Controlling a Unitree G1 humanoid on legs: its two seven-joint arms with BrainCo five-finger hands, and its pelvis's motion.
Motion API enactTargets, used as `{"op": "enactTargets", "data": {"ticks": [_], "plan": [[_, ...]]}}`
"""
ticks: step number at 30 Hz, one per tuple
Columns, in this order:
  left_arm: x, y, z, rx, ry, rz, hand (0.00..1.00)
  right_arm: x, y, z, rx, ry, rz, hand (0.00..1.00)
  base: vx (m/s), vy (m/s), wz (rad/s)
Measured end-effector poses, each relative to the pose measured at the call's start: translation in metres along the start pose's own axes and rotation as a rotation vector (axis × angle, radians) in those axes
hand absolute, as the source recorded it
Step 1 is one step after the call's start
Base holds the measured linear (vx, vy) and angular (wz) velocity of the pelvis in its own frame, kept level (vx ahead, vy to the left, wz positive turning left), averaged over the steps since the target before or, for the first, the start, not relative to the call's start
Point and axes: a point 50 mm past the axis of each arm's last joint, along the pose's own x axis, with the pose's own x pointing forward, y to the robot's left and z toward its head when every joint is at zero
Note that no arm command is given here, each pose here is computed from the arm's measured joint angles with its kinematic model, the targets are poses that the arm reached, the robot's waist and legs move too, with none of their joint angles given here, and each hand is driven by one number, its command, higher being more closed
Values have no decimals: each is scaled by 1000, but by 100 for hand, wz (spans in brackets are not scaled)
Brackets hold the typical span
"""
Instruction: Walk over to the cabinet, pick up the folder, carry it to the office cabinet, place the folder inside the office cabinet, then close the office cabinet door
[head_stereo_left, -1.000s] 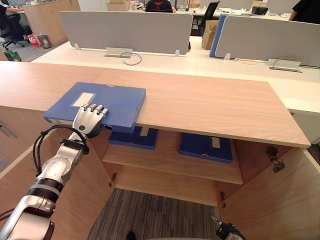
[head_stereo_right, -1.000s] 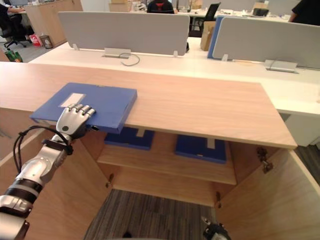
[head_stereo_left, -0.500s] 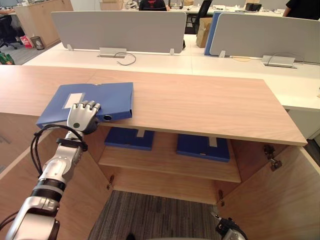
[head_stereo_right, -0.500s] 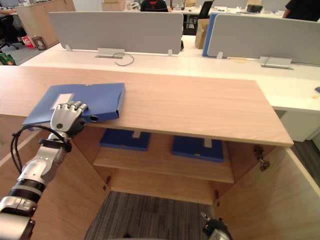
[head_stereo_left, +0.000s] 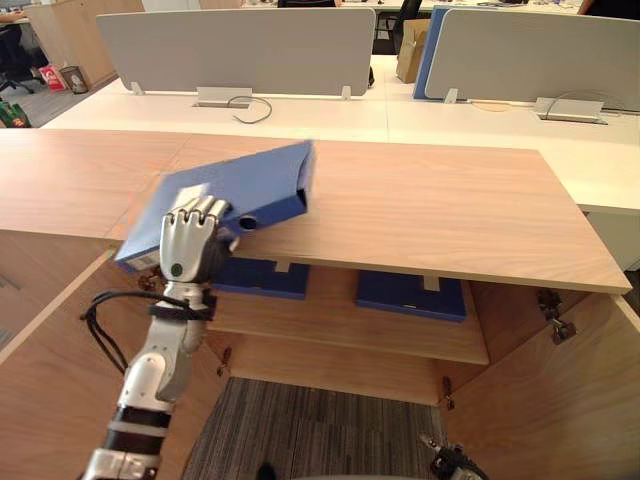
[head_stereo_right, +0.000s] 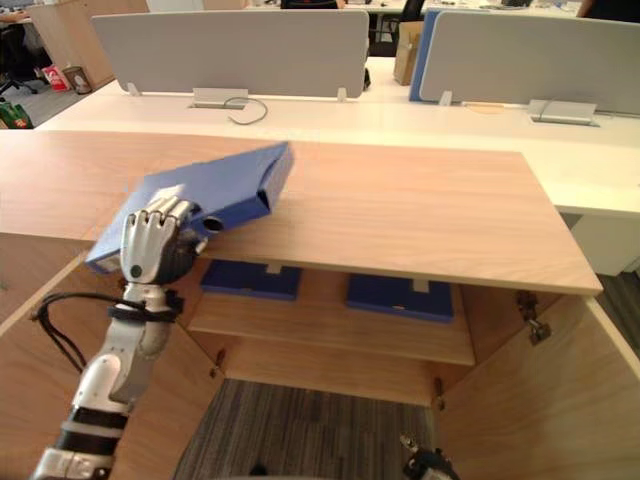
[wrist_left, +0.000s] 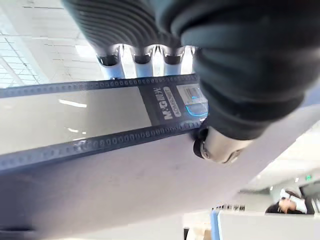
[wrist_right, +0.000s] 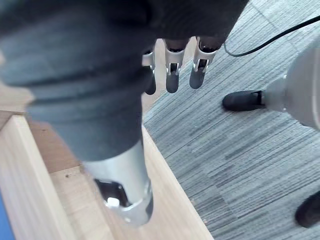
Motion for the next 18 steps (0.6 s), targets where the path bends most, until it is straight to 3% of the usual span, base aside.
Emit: {"op": "enactTargets", "data": {"ticks": [8, 10, 12, 18], "plan": [[0, 37, 22, -96, -30, 210, 100, -2, -13, -24, 30, 80, -39, 0, -25, 20, 1], [-1, 52, 22, -180, 37, 295, 100, -2, -13, -24, 31, 80, -39, 0, 0, 0, 0], [-3, 66, 21, -305, 104, 390, 100, -2, -13, -26, 33, 87, -39, 0, 0, 0, 0], [-7, 99, 9, -927, 179, 588, 100, -2, -10, -25, 37, 84, -5, 0, -9, 19, 4]]}}
